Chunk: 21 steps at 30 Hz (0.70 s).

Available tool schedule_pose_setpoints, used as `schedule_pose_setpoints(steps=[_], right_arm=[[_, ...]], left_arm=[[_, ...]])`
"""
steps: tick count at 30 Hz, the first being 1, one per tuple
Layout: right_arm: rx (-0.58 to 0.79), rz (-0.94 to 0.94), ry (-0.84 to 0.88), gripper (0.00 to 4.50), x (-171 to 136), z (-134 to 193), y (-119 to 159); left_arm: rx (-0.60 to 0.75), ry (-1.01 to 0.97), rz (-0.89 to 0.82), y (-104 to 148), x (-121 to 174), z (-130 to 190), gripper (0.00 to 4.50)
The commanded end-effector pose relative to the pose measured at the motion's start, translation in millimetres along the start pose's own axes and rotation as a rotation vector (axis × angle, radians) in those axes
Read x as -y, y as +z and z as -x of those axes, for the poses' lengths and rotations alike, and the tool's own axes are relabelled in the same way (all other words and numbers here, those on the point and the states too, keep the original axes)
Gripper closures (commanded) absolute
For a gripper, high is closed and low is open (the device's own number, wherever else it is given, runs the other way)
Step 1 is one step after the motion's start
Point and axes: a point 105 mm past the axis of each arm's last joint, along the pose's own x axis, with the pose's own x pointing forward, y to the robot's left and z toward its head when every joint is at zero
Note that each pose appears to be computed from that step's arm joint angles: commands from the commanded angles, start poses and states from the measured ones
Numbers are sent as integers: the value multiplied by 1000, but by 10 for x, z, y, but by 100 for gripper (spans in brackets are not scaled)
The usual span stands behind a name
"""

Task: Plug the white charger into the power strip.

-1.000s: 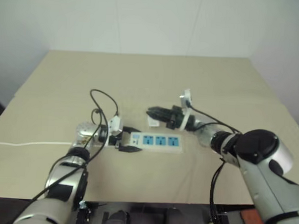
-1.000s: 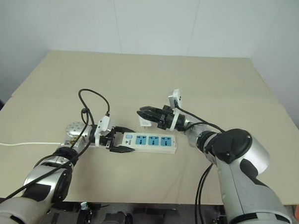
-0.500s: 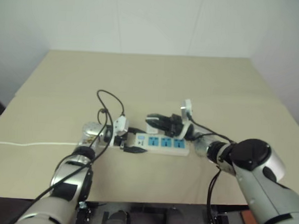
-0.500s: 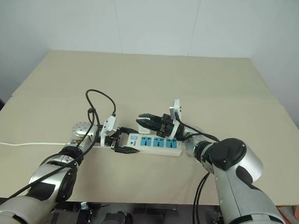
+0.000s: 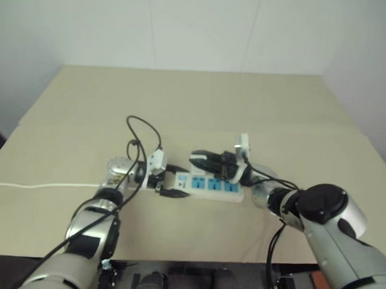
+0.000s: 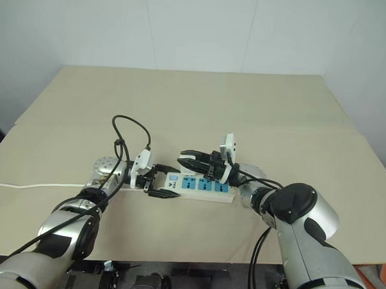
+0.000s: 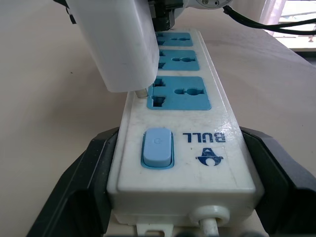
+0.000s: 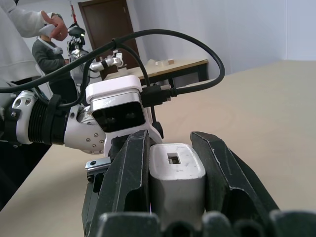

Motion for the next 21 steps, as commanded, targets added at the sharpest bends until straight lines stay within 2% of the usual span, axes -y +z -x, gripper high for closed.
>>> schedule_pose_setpoints(steps=[1, 21], right_arm=[[24, -15, 27, 338, -20, -24, 65], [2, -30, 11, 338, -67, 55, -90]], left_arm=[[-8, 8, -14, 48, -46, 7, 121], [-24, 9, 2, 49, -65, 11, 121]])
